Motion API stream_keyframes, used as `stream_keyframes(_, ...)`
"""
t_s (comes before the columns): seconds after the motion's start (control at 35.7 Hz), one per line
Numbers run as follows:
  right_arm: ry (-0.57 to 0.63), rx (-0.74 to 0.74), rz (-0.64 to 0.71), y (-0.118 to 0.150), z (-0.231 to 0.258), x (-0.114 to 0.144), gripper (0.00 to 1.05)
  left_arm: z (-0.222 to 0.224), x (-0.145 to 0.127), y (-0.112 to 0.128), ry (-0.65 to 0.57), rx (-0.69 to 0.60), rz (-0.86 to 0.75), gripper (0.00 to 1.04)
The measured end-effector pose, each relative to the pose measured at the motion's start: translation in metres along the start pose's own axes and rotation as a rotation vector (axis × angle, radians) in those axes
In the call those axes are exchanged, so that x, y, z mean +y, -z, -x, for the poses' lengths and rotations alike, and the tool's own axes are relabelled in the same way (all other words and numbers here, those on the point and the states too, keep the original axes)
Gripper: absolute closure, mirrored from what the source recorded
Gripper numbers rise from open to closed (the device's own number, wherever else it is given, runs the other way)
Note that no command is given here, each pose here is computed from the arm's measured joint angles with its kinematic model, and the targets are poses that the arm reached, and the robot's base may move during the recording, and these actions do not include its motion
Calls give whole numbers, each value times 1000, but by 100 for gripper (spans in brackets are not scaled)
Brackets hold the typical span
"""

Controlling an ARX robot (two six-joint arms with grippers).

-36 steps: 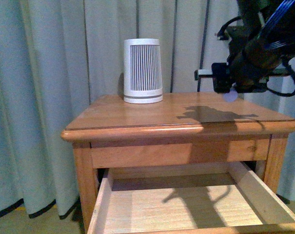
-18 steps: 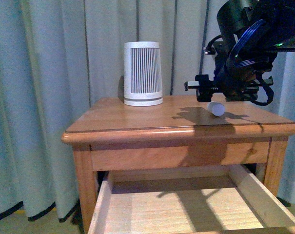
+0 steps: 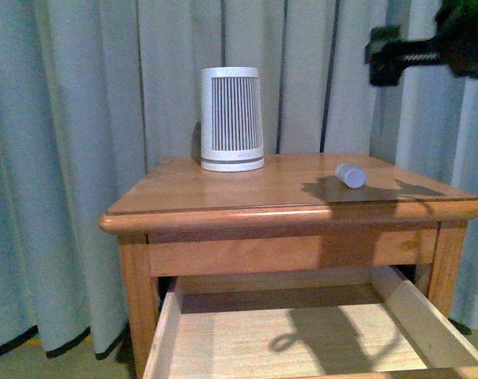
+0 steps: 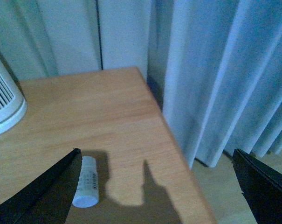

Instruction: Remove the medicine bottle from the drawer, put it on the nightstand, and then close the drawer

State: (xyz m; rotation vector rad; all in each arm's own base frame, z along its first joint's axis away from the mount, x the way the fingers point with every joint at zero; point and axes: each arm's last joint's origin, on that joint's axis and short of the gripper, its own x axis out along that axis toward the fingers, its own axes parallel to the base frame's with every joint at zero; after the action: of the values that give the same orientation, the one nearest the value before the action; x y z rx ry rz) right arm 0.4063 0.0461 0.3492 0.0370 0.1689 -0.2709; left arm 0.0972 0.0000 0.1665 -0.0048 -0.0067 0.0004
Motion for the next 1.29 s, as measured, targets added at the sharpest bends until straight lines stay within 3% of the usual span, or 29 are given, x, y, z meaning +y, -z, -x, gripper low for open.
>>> stream_keyframes(0.14,27,-131,-29,0,53,-42,7,0,0,0,0,0,0,7)
stream_keyframes(0.22,64,-163,-45,16,87,-73,7,0,0,0,0,0,0,7)
stream_keyframes(0.34,73,-101,-55,52,123,-103,7,0,0,0,0,0,0,7)
stream_keyframes(0.42,20,15,-37,97,147,-110,7,0,0,0,0,0,0,7)
stream_keyframes(0.53,-84,156,-14,147,175,-106,7,0,0,0,0,0,0,7)
stream_keyframes(0.87,-214,362,11,234,182,-82,7,0,0,0,0,0,0,7)
stream_keyframes(1.04,-197,401,23,260,160,-75,7,0,0,0,0,0,0,7)
stream_keyframes(1.29,-196,373,57,276,117,-62,7,0,0,0,0,0,0,7)
